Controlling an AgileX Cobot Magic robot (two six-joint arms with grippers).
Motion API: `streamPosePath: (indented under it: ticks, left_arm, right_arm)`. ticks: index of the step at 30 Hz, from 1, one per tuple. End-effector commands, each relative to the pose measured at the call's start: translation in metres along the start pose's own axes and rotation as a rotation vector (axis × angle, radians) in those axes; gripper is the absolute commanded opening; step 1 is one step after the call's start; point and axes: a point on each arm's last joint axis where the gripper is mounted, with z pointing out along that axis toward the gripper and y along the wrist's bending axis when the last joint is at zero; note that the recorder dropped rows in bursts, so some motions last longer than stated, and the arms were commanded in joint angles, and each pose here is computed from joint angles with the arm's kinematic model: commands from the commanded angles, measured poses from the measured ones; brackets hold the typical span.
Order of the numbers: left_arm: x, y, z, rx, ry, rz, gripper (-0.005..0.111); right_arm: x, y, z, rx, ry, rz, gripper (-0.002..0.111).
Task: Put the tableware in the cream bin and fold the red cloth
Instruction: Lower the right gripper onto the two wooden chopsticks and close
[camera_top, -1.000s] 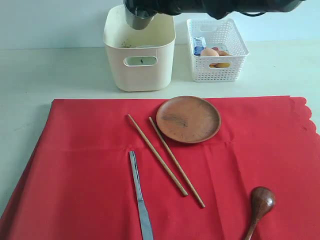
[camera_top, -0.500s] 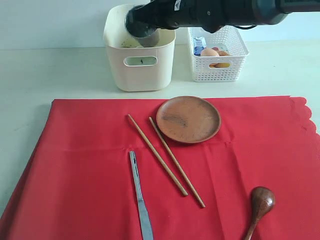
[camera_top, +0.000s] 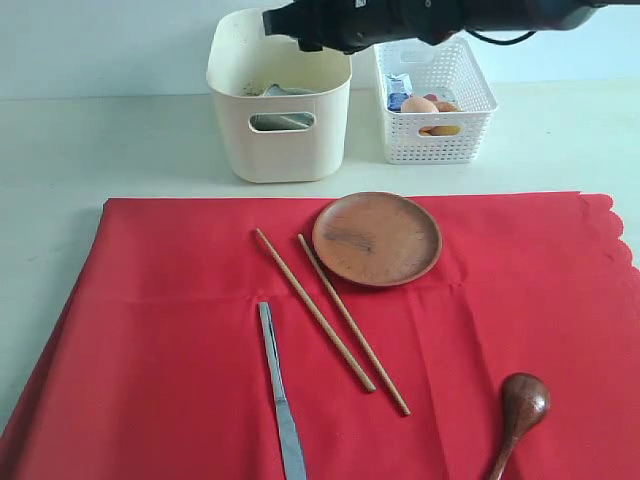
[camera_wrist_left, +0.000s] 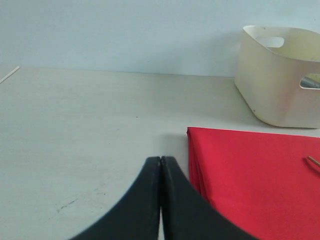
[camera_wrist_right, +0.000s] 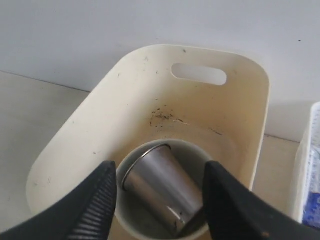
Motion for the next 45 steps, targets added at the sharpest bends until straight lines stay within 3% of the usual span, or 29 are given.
streamPosePath:
  ticks: [1, 10, 14, 23, 33, 40, 45]
  left_arm:
    - [0.0, 0.0, 0.0, 0.007, 0.001, 0.0, 0.001]
    - [0.0, 0.0, 0.0, 0.007, 0.001, 0.0, 0.001]
    - [0.0, 0.0, 0.0, 0.007, 0.001, 0.0, 0.001]
    - [0.0, 0.0, 0.0, 0.007, 0.001, 0.0, 0.001]
    - [0.0, 0.0, 0.0, 0.007, 0.001, 0.0, 0.001]
    - [0.0, 0.0, 0.0, 0.007, 0.001, 0.0, 0.001]
    - [0.0, 0.0, 0.0, 0.007, 0.001, 0.0, 0.001]
  right_arm:
    - [-0.018, -0.001, -0.031, 0.03, 0.059, 0.001, 0.051]
    - [-0.019, -0.003, -0.077, 0.08, 0.332, -0.125, 0.051]
    - [-0.005, 0.0, -0.09, 0.044, 0.493, -0.103, 0.051]
    - [0.055, 0.044, -0.099, -0.14, 0.684, -0.139, 0.051]
    - [0.116, 0.08, -0.101, -0.189, 0.795, -0.213, 0.052]
    - [0.142, 0.081, -0.081, -0.125, 0.864, -0.12, 0.074]
    - [0.16, 0.079, -0.064, -0.106, 0.888, -0.135, 0.075]
